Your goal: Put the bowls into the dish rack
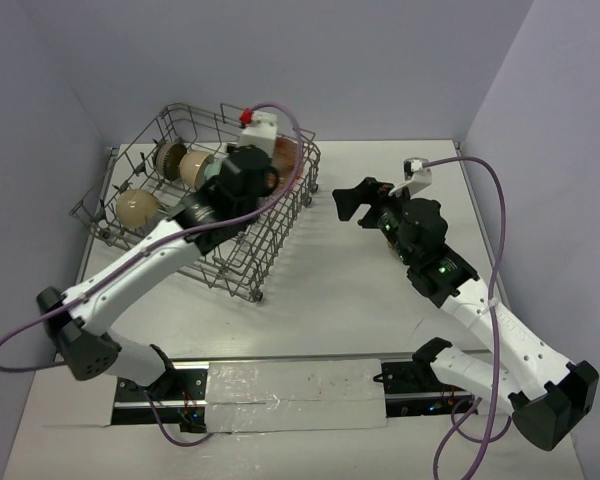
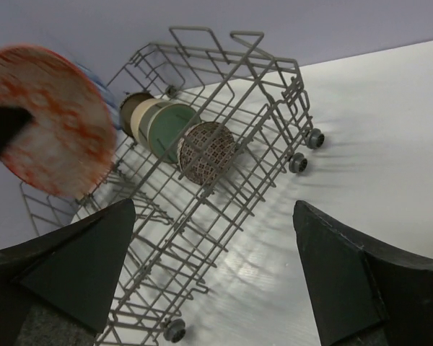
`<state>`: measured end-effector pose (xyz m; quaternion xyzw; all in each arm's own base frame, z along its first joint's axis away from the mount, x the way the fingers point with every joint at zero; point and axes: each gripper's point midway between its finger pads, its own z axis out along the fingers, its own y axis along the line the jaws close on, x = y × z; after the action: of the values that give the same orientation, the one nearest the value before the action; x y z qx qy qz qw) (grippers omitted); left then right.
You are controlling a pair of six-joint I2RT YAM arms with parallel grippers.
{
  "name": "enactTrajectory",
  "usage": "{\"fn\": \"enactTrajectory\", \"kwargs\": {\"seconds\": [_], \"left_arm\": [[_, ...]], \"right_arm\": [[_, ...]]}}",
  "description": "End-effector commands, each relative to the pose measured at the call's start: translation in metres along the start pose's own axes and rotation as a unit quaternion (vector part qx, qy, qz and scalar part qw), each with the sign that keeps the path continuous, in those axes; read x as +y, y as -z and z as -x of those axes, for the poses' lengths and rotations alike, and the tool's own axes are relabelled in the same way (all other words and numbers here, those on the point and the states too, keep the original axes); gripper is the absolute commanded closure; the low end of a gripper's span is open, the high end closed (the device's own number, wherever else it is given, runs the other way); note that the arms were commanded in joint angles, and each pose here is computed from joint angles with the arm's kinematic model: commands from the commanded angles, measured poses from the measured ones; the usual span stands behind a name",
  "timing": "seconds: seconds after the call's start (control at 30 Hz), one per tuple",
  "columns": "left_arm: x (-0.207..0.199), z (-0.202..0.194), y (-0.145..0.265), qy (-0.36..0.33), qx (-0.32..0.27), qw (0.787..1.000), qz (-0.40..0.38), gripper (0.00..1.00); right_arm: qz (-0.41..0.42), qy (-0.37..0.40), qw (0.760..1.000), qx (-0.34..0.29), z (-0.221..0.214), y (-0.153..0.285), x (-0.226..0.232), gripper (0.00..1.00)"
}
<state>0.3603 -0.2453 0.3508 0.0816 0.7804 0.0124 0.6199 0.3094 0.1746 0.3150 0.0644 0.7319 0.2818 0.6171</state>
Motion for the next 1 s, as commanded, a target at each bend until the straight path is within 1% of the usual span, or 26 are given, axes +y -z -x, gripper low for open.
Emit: {"fn": "enactTrajectory", "kwargs": {"seconds": [0.0,0.03,0.07,0.1,0.13,0.17,0.23,0.27,0.3,0.33,0.37,0.47,0.5,0.53,0.57,0.6,0.67,0.7,0.73,0.97], "left_arm": [[0.108,0.052,0.031,-0.053,-0.075,0.985,0.145,1.0],[0.124,0.053,0.034,-0.066,-0.077,0.981,0.166,1.0],[0.152,0.043,0.039,-0.083,-0.067,0.974,0.199,1.0],[0.169,0.04,0.043,-0.124,-0.056,0.966,0.219,1.0],[0.184,0.039,0.046,-0.13,-0.059,0.961,0.238,1.0],[0.212,0.029,0.051,-0.155,-0.042,0.949,0.271,1.0],[0.233,0.026,0.053,-0.168,-0.042,0.941,0.289,1.0],[0.252,0.016,0.054,-0.198,-0.022,0.93,0.311,1.0],[0.26,0.015,0.055,-0.205,-0.025,0.924,0.323,1.0],[0.263,0.013,0.051,-0.222,-0.025,0.92,0.321,1.0],[0.271,0.005,0.046,-0.245,-0.013,0.912,0.328,1.0],[0.278,-0.015,0.026,-0.288,0.015,0.901,0.323,1.0],[0.28,-0.021,0.022,-0.298,0.021,0.897,0.325,1.0],[0.281,-0.037,0.012,-0.315,0.039,0.892,0.322,1.0],[0.283,-0.037,0.01,-0.327,0.037,0.885,0.328,1.0],[0.282,-0.043,0.006,-0.334,0.041,0.884,0.326,1.0],[0.284,-0.06,-0.006,-0.355,0.063,0.875,0.324,1.0],[0.286,-0.06,-0.008,-0.354,0.06,0.872,0.331,1.0],[0.286,-0.069,-0.015,-0.365,0.072,0.868,0.329,1.0],[0.285,-0.092,-0.036,-0.388,0.105,0.856,0.326,1.0]], "right_arm": [[0.048,0.005,0.999,-0.005,0.002,0.011,0.015,0.02],[0.051,0.006,0.999,-0.005,0.001,0.013,0.015,0.0],[0.054,0.008,0.998,-0.008,0.0,0.016,0.014,0.0],[0.054,0.009,0.998,-0.01,-0.001,0.018,0.012,0.0],[0.055,0.01,0.998,-0.011,-0.001,0.019,0.012,0.0],[0.057,0.01,0.998,-0.013,-0.003,0.021,0.011,0.0],[0.058,0.013,0.998,-0.014,-0.005,0.023,0.009,0.0],[0.058,0.015,0.998,-0.015,-0.006,0.023,0.007,0.0],[0.058,0.015,0.998,-0.015,-0.008,0.023,0.007,0.0],[0.059,0.015,0.998,-0.015,-0.009,0.023,0.006,0.0],[0.059,0.015,0.998,-0.014,-0.011,0.024,0.005,0.0],[0.058,0.016,0.998,-0.015,-0.013,0.025,0.003,0.0],[0.057,0.016,0.998,-0.017,-0.013,0.025,0.002,0.0],[0.056,0.017,0.998,-0.018,-0.014,0.026,0.001,0.0],[0.052,0.017,0.998,-0.022,-0.013,0.027,-0.001,0.0],[0.051,0.018,0.998,-0.022,-0.013,0.027,-0.002,0.0],[0.05,0.019,0.998,-0.025,-0.013,0.029,-0.003,0.0],[0.05,0.02,0.998,-0.027,-0.012,0.029,-0.003,0.0],[0.049,0.02,0.998,-0.028,-0.012,0.029,-0.004,0.0],[0.039,0.024,0.998,-0.033,-0.011,0.03,-0.009,0.0]]}}
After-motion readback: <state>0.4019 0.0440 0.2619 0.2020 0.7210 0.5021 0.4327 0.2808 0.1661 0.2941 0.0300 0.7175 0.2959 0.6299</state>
